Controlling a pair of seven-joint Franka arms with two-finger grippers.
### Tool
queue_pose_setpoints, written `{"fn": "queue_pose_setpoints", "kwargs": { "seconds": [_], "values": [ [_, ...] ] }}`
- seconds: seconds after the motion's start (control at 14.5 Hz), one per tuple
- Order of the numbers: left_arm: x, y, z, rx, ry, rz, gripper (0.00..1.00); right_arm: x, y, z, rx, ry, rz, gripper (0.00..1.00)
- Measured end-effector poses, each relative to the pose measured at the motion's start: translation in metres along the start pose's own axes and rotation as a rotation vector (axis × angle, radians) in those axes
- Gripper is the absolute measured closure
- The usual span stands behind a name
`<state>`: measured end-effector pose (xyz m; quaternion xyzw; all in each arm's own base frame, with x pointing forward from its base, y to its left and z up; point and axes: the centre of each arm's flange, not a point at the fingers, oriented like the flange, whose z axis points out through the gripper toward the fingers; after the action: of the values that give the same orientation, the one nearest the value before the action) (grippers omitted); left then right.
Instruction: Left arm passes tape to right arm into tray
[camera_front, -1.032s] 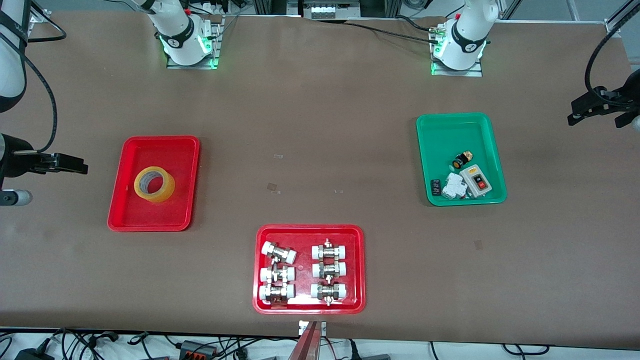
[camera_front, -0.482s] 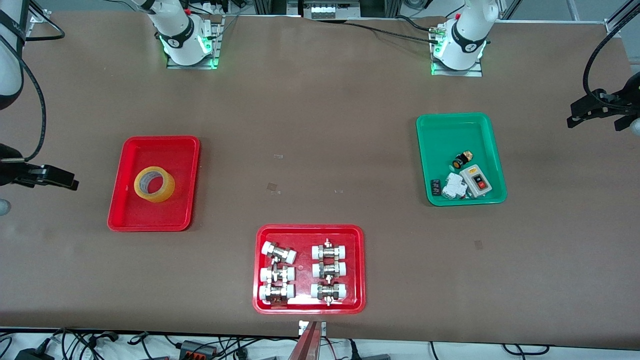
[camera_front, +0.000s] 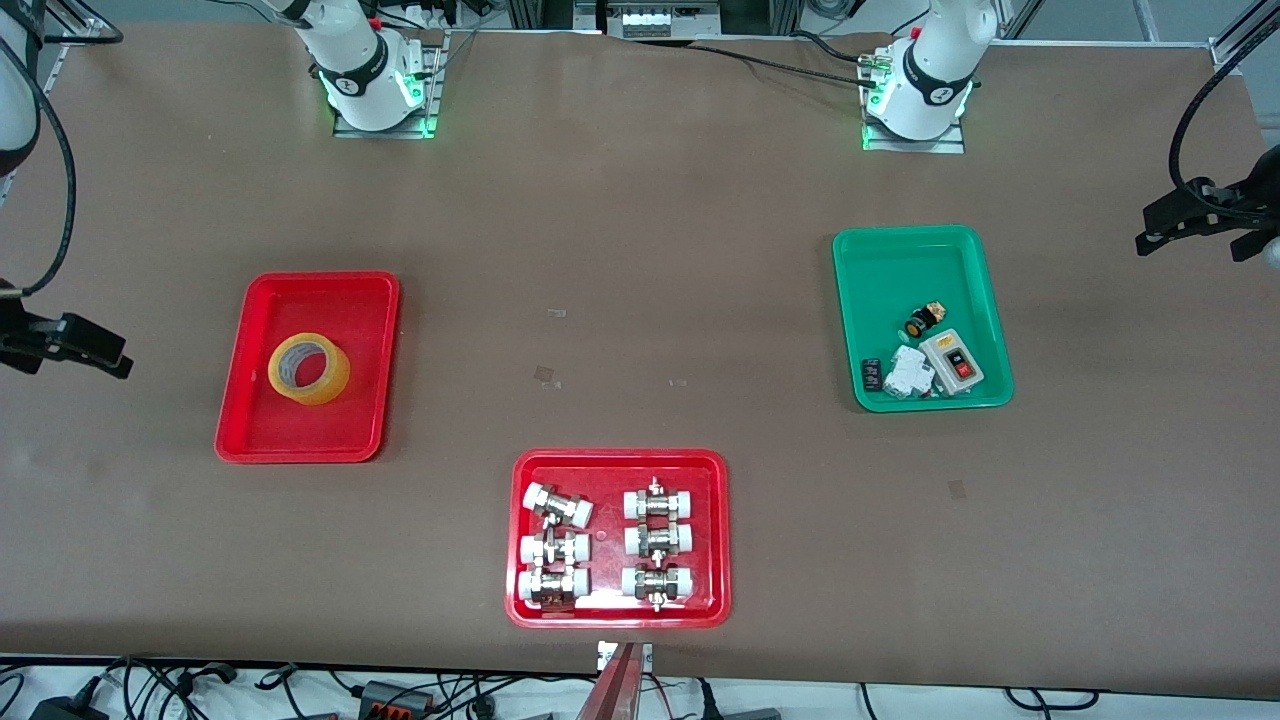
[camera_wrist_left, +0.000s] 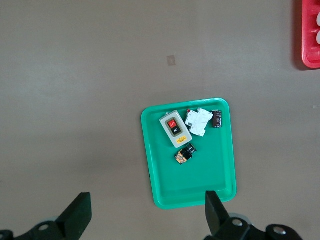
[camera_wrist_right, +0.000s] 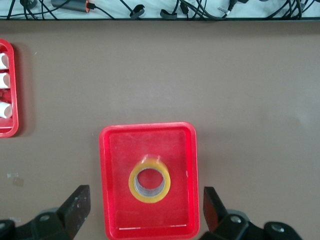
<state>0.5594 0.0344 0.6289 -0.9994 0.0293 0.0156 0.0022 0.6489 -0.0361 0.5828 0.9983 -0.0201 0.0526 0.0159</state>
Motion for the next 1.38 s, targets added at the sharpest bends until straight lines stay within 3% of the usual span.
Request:
{"fn": "queue_pose_setpoints", "kwargs": {
  "seconds": [0.48,0.96,1.38],
  "values": [
    [0.000,0.000,0.000,0.000,0.000,0.000,0.00,-0.020,0.002,0.003,0.003,-0.011,0.002,0.00],
    [0.000,0.000,0.000,0.000,0.000,0.000,0.00,-0.070,0.002,0.006,0.013,-0.033,-0.001,0.00],
    [0.000,0.000,0.000,0.000,0.000,0.000,0.00,-0.076,-0.001,0.002,0.015,-0.034,-0.012,0.00]
  ]
}}
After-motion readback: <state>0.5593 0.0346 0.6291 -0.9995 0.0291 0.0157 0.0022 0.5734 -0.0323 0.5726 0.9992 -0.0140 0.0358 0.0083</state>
